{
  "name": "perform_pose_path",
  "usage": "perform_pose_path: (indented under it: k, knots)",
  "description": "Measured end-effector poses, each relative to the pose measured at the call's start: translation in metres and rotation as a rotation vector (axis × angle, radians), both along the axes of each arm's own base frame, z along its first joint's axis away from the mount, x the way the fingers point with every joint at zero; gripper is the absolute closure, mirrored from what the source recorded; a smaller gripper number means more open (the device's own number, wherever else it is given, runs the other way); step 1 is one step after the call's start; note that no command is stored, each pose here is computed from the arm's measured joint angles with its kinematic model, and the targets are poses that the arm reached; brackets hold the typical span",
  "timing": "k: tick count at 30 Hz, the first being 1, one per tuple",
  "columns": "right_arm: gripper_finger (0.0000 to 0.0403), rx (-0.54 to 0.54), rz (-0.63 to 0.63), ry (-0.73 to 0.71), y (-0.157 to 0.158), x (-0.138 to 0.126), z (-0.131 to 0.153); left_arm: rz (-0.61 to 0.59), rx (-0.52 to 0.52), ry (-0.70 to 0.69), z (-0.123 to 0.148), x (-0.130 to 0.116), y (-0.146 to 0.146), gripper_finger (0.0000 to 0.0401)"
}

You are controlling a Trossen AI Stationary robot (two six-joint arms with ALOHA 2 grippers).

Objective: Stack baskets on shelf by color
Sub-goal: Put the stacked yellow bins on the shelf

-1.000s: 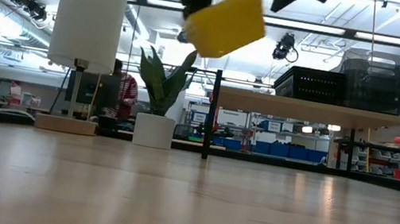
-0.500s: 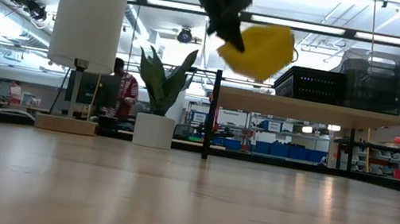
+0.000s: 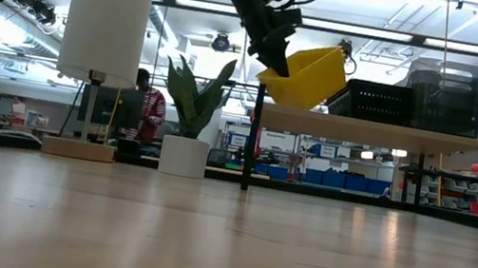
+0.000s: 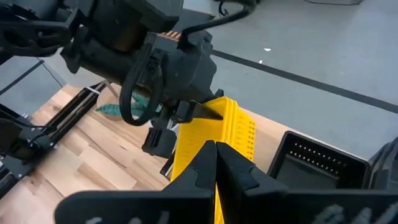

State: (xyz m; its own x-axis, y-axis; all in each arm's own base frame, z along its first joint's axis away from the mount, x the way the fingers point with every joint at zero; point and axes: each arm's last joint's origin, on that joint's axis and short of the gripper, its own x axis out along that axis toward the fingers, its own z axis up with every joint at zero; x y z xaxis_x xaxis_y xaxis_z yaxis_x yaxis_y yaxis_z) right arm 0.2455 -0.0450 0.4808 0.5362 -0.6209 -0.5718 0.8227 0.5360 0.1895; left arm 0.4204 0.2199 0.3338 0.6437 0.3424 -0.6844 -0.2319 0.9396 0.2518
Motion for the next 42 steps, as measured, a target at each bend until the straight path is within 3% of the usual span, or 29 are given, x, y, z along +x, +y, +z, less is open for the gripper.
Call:
perform_pose_path:
  k: [9, 13, 20, 24, 29, 37, 42]
  knots:
    - [0.0396, -0.040, 0.000, -0.021, -0.002, 0.002, 0.003, -0.004, 0.029, -0.056, 0.004, 0.004, 0.000, 0.0212]
    - [0.0396, -0.040, 0.000, -0.011, -0.002, 0.002, 0.003, -0.011, -0.015, -0.063, 0.007, 0.003, -0.004, 0.0183]
    - [0.0396, -0.053, -0.005, 0.006, -0.006, 0.001, 0.003, -0.130, -0.189, -0.022, 0.022, -0.003, -0.035, 0.0209]
    - [0.0396, -0.059, -0.018, 0.012, -0.011, 0.000, 0.003, -0.184, -0.167, -0.065, 0.031, 0.004, -0.052, 0.0234]
    - [0.0396, -0.060, -0.012, 0.008, -0.013, 0.000, 0.004, -0.204, -0.188, -0.021, 0.008, 0.021, -0.059, 0.0264]
    - [0.0396, -0.054, 0.003, -0.010, -0.013, 0.001, 0.005, -0.055, -0.042, 0.077, -0.027, 0.038, -0.044, 0.0288]
    - [0.0396, -0.052, 0.010, -0.021, -0.012, 0.002, 0.005, 0.003, 0.004, 0.079, -0.032, 0.039, -0.032, 0.0289]
